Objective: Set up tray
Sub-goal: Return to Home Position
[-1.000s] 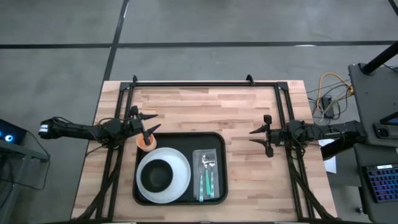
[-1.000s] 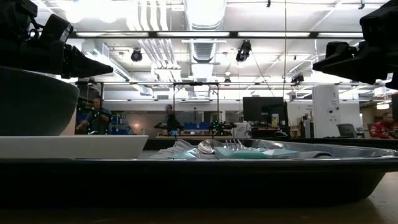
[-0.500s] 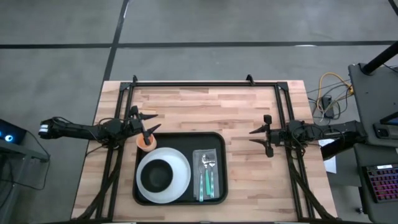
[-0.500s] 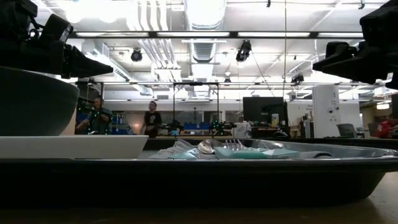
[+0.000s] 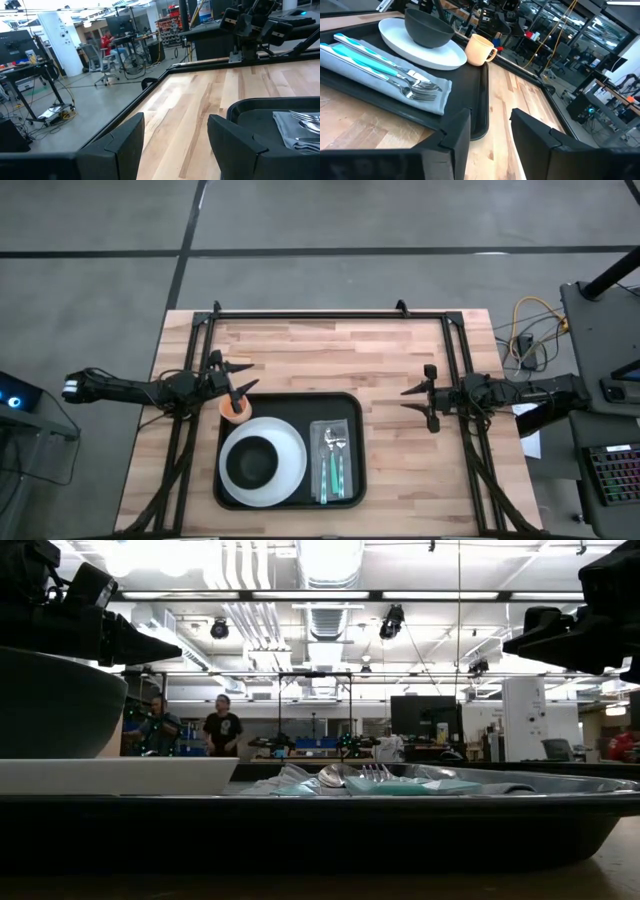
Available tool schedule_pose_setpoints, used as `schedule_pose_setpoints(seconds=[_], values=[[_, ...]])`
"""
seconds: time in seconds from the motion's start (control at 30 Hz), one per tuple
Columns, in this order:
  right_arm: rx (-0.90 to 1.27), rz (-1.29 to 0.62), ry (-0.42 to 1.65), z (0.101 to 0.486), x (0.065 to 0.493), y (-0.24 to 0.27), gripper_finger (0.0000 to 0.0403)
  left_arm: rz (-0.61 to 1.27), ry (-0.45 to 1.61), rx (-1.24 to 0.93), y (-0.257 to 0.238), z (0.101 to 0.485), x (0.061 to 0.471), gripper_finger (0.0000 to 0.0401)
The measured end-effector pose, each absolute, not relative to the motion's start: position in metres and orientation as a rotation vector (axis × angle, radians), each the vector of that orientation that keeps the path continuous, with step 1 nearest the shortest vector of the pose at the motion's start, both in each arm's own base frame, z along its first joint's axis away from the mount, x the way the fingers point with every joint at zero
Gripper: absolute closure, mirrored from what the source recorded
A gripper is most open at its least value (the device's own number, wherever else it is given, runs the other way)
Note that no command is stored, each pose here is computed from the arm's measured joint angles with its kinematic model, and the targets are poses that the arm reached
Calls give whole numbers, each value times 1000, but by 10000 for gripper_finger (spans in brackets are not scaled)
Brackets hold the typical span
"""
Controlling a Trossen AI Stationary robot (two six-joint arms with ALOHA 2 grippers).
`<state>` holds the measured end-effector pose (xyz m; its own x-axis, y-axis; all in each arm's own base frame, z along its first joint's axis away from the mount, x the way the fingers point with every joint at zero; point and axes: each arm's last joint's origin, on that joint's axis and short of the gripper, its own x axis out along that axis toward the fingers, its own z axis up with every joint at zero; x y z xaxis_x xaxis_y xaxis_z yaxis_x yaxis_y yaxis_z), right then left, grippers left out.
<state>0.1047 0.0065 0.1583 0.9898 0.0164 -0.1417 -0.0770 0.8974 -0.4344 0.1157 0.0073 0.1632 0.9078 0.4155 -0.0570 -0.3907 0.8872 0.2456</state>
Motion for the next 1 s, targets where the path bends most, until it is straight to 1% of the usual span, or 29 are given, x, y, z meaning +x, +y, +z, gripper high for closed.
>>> schedule_pose_setpoints(seconds=[0.17,0.53,1.0], values=[[-455,49,136,158,105,7,268,420,109,232,7,163,116,203],[-455,49,136,158,105,7,279,420,109,232,7,163,116,203],[-455,49,136,158,105,7,280,420,109,232,7,163,116,203]])
